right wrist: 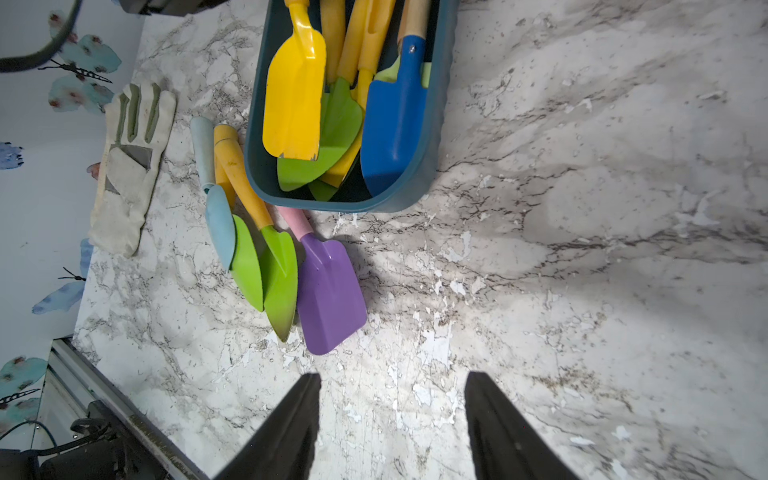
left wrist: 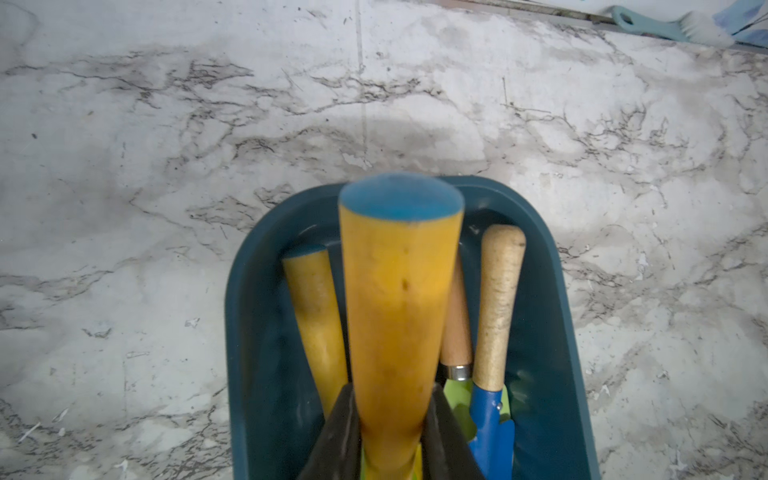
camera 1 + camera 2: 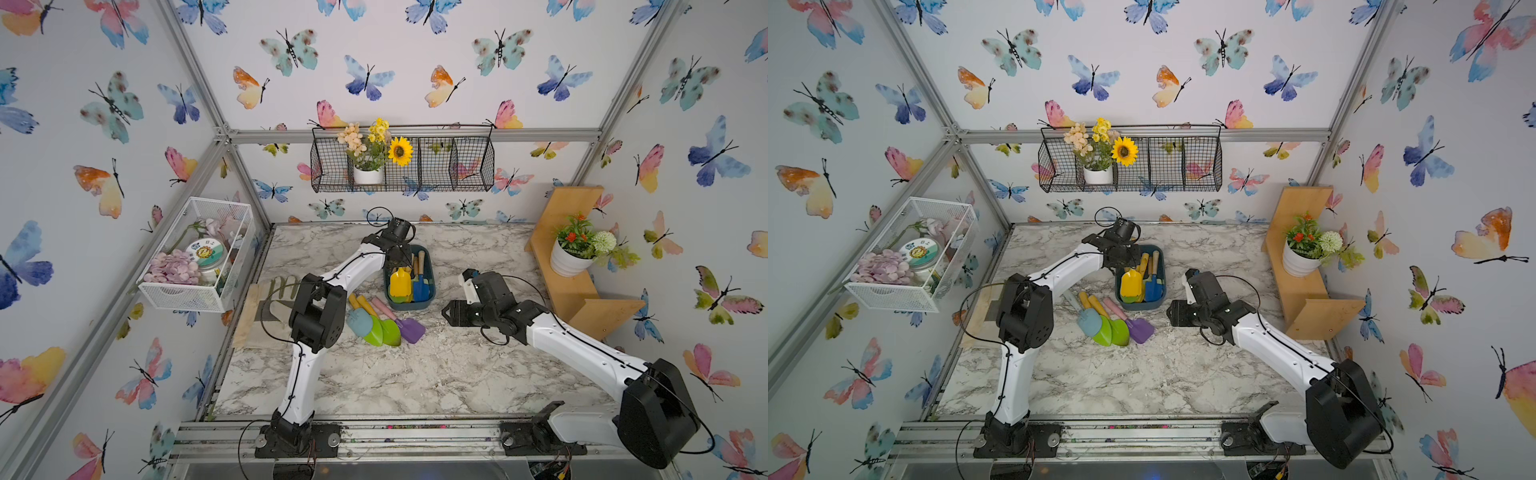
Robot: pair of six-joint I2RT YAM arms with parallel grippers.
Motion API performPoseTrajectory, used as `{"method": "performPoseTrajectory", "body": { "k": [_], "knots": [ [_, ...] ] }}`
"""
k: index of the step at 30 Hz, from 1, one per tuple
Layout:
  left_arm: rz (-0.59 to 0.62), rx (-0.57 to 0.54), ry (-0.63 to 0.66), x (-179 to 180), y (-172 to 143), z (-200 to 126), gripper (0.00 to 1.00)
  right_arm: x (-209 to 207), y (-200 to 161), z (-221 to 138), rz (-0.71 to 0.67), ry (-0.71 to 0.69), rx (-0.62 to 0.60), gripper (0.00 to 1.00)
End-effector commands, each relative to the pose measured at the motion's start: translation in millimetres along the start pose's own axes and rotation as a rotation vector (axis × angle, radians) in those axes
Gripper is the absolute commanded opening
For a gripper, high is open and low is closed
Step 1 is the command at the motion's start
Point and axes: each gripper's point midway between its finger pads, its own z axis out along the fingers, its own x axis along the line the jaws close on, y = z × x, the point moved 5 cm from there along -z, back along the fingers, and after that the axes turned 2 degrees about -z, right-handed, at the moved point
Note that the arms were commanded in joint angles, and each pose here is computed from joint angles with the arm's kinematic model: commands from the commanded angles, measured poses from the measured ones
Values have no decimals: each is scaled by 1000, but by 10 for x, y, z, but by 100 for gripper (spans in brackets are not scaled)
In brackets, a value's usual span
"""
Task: Put the shovel into the storage box
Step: Place the shovel in the storage box.
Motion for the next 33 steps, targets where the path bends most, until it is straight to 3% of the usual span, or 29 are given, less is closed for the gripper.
{"method": "performPoseTrajectory", "body": {
  "k": [1,16,22,25,33],
  "knots": [
    [-22,-18,37,94,1,104,2,-83,-49,-14,21,-36,7,60],
    [-29,35,68,188,-172,270,14,-85,-61,-17,29,-35,10,60],
    [-38,17,59,157,-113,116,34,-80,-53,0,30,-32,10,60],
    [-40,5,52,147,-83,-14,38,-69,-39,8,29,-27,10,60],
    [-10,-21,-19,26,-168,-468,41,-18,24,31,12,-8,12,60]
  ]
}}
